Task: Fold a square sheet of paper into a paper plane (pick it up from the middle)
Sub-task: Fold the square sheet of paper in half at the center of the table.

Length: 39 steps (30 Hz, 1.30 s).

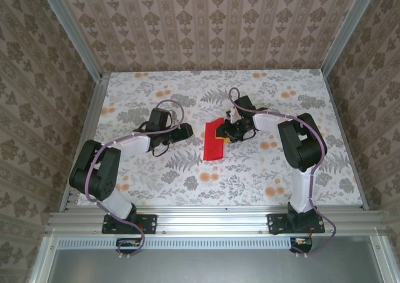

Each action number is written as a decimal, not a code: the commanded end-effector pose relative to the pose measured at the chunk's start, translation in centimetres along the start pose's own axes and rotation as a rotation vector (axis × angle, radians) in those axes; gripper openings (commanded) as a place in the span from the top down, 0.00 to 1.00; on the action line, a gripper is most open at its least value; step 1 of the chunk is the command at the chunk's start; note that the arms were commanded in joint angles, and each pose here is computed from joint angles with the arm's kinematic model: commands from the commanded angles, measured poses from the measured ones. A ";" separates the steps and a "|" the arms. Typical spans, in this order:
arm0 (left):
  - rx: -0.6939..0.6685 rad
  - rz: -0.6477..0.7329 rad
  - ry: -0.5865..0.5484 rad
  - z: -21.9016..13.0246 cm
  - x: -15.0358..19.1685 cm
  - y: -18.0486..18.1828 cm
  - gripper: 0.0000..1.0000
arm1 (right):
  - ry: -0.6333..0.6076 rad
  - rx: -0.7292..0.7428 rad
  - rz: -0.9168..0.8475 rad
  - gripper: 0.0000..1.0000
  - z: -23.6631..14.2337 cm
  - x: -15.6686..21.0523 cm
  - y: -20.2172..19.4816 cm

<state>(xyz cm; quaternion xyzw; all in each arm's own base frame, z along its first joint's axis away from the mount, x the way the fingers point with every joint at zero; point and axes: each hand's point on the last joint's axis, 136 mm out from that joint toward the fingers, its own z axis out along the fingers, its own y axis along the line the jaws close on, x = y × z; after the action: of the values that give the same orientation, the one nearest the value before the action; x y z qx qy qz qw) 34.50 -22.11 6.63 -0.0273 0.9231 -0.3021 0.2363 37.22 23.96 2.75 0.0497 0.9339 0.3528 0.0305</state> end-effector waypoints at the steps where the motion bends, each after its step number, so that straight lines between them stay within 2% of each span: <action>1: 0.045 0.006 -0.016 0.4 -0.9 -1.8 0.19 | 0.027 0.091 -0.012 0.67 -0.1 0.2 -1.9; 10: 0.092 0.055 0.026 1.6 0.3 -4.5 0.28 | 0.021 0.130 0.027 0.66 0.1 -0.2 -2.6; 13: 0.107 0.057 0.044 2.1 0.7 -5.2 0.35 | 0.008 0.155 0.040 0.66 0.1 -0.3 -3.1; 16: 0.121 0.052 0.064 2.6 1.2 -5.9 0.48 | 0.000 0.171 0.057 0.65 0.2 -0.4 -3.5; 20: 0.112 0.030 0.098 2.6 2.2 -6.4 0.57 | -0.017 0.193 0.093 0.66 0.4 -0.4 -4.3; 27: 0.101 0.019 0.128 2.9 3.7 -6.5 0.60 | -0.009 0.264 0.123 0.65 0.5 0.2 -6.0; 39: 0.093 0.011 0.115 3.7 3.4 -6.6 0.61 | 0.009 0.374 0.151 0.63 0.6 0.7 -8.1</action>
<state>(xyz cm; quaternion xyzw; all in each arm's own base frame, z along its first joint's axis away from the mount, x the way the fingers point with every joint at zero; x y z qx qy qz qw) 31.93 -29.50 6.01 0.0105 0.9219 -0.3424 0.1812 37.73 22.63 1.74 0.0767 0.9541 0.2882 0.0271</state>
